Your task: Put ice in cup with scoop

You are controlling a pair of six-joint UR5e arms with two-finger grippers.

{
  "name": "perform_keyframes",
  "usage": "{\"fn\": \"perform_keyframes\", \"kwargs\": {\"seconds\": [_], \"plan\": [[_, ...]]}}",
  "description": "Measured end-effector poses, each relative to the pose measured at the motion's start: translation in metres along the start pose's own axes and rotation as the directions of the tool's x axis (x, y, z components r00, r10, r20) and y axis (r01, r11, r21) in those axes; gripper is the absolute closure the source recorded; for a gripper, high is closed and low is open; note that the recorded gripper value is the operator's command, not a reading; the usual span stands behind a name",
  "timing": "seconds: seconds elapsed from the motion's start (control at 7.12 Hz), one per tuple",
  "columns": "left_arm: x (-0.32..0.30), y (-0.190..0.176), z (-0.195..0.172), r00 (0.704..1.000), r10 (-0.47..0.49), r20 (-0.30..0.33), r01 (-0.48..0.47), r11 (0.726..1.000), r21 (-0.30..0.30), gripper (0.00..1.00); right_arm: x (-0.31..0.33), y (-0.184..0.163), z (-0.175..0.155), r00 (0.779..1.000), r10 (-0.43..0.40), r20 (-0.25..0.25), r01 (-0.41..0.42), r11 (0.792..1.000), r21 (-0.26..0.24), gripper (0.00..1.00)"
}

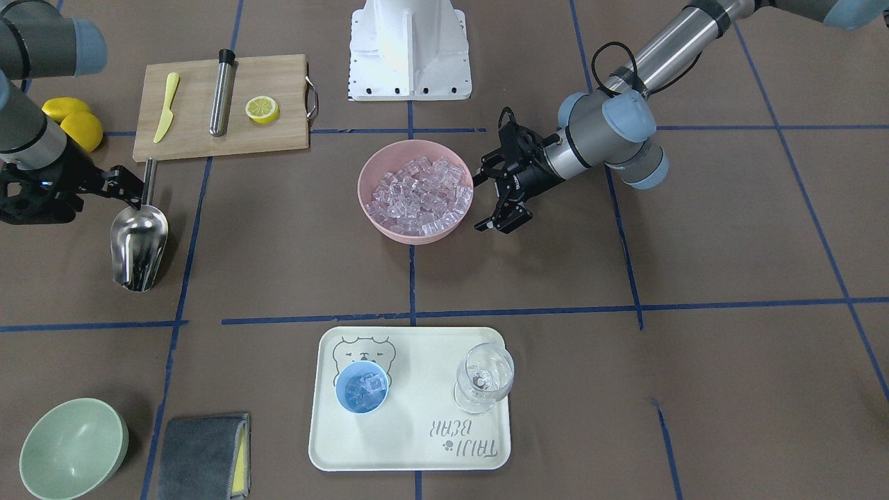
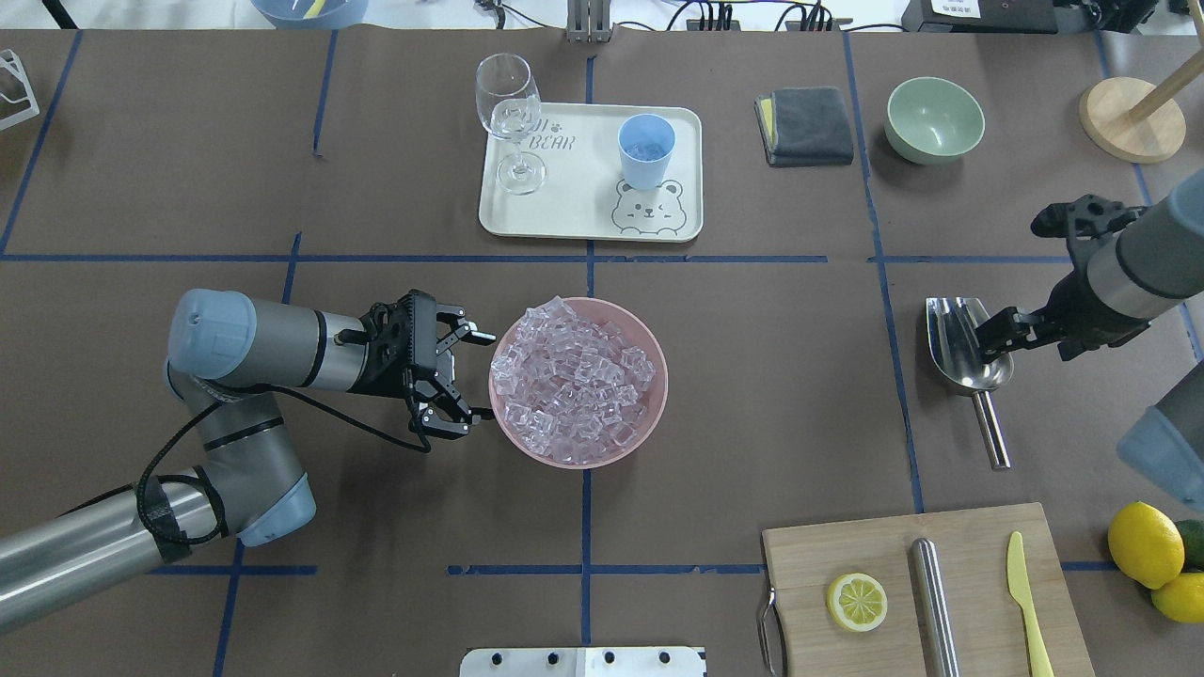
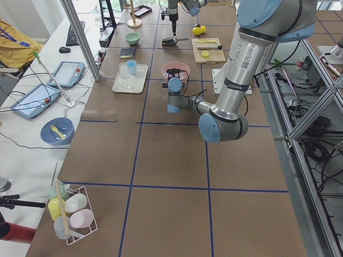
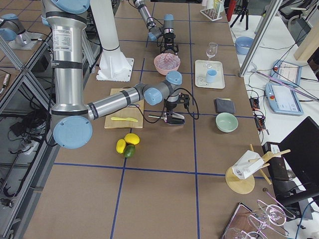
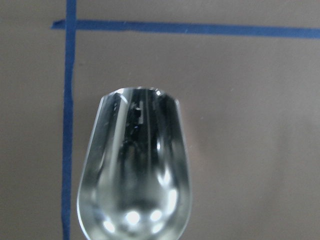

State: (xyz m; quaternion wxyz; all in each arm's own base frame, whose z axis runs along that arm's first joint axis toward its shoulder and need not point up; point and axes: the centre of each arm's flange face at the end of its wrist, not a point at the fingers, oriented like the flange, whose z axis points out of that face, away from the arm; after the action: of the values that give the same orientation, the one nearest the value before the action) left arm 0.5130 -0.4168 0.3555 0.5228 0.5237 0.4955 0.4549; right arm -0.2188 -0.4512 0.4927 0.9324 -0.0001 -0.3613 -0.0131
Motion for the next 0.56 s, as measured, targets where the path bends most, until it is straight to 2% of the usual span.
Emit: {"fn": "perform_keyframes", "kwargs": {"seconds": [0.14, 0.28, 0.42, 0.56], "plan": [[0.0, 0.0, 0.0, 1.0, 0.0, 0.0, 0.0, 1.0, 0.0, 0.0, 0.037, -0.016, -0.024, 1.0, -0.019, -0.011, 0.019, 0.999, 0.04, 0.0], [0.0, 0.0, -0.001, 1.0, 0.0, 0.001, 0.0, 1.0, 0.0, 0.0, 0.083, -0.025, -0.045, 0.998, -0.056, -0.038, 0.058, 0.997, 0.05, 0.0], [0.0, 0.001, -0.002, 1.0, 0.0, 0.001, 0.0, 1.0, 0.0, 0.0, 0.136, -0.024, -0.065, 0.992, -0.107, -0.07, 0.11, 0.993, 0.042, 0.0], [0.0, 0.002, -0.003, 1.0, 0.0, 0.002, 0.0, 1.0, -0.001, 0.0, 0.184, -0.014, -0.08, 0.988, -0.138, -0.073, 0.14, 0.989, 0.036, 0.0]]}}
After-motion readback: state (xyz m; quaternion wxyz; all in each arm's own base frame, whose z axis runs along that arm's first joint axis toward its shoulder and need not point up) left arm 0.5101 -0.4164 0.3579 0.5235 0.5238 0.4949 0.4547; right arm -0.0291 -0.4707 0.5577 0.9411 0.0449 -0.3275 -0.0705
